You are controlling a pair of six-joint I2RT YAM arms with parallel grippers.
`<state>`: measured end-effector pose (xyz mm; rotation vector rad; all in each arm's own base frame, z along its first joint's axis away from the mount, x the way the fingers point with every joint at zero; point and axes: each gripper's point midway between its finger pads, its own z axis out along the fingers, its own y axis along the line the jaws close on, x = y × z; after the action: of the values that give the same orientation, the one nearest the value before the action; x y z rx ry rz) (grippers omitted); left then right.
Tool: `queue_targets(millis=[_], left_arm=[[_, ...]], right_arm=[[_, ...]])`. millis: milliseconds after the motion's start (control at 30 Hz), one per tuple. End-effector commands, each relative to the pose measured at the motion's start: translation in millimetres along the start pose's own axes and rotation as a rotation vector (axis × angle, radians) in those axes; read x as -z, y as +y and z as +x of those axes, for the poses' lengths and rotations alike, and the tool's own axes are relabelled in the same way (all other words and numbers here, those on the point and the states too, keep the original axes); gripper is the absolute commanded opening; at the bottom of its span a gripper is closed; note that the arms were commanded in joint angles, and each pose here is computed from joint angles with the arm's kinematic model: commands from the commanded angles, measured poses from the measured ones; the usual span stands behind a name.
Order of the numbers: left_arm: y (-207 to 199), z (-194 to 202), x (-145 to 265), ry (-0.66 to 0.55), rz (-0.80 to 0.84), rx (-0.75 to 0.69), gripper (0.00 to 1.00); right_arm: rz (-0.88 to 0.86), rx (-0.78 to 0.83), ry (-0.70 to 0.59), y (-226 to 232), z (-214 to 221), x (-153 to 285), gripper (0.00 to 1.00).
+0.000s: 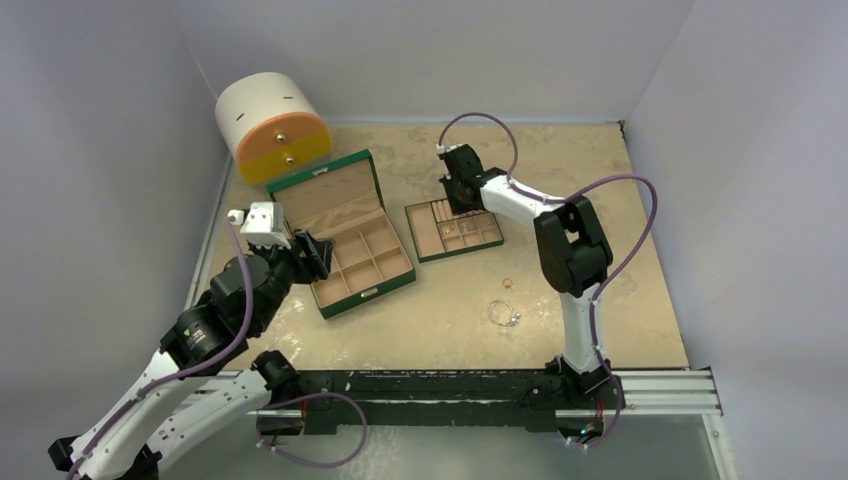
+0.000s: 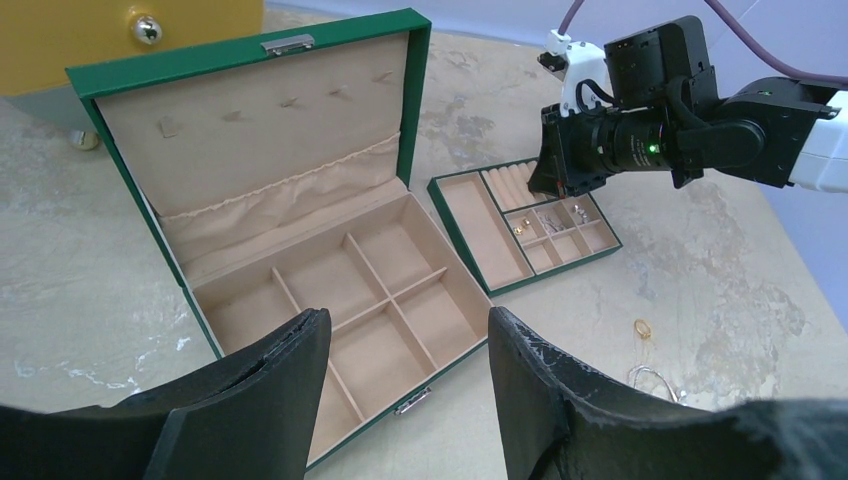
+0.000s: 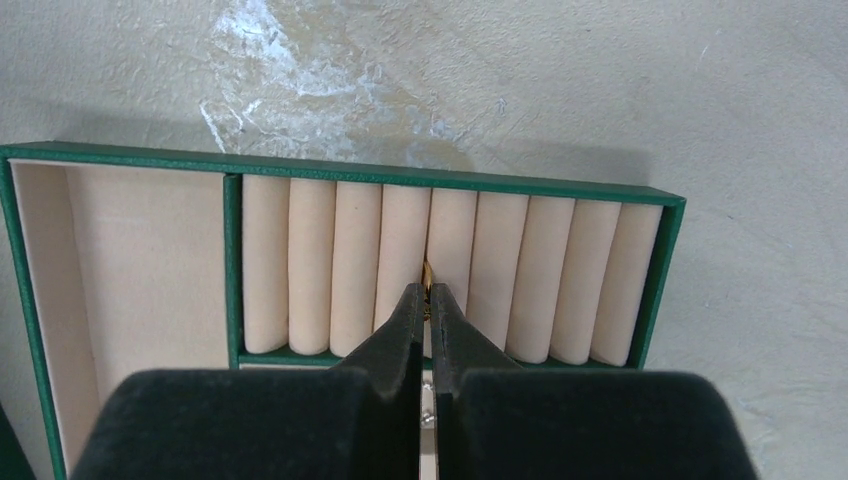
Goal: Organize the mixed jewelry
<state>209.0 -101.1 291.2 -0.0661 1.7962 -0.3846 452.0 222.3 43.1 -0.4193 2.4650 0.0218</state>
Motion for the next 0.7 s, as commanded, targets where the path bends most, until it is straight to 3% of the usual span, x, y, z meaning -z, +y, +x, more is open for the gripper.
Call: queue_targets(millis=[0, 267, 533, 667], left_arm=[[-1.5, -3.0, -4.2, -0.014, 0.004, -0.012, 0.59], [-0.5, -2.4, -8.1, -0.006, -0.001, -0.015, 0.59], [0.2, -2.0, -10.4, -0.001, 0.000, -0.016, 0.59], [0.7, -1.5, -11.0, 0.000, 0.001, -0.014, 0.59]], right_arm=[[0.012, -0.034, -0.034, -4.1, -13.1, -8.6, 0.00], [-0.003, -0.049, -0.002, -1.3, 1.6, -23.8, 0.00], [-0.047, -0.071, -0.021, 5.0, -3.2, -12.3, 0.00], [-0.072, -0.092, -0.049, 7.7, -12.4, 2.6, 0.17]])
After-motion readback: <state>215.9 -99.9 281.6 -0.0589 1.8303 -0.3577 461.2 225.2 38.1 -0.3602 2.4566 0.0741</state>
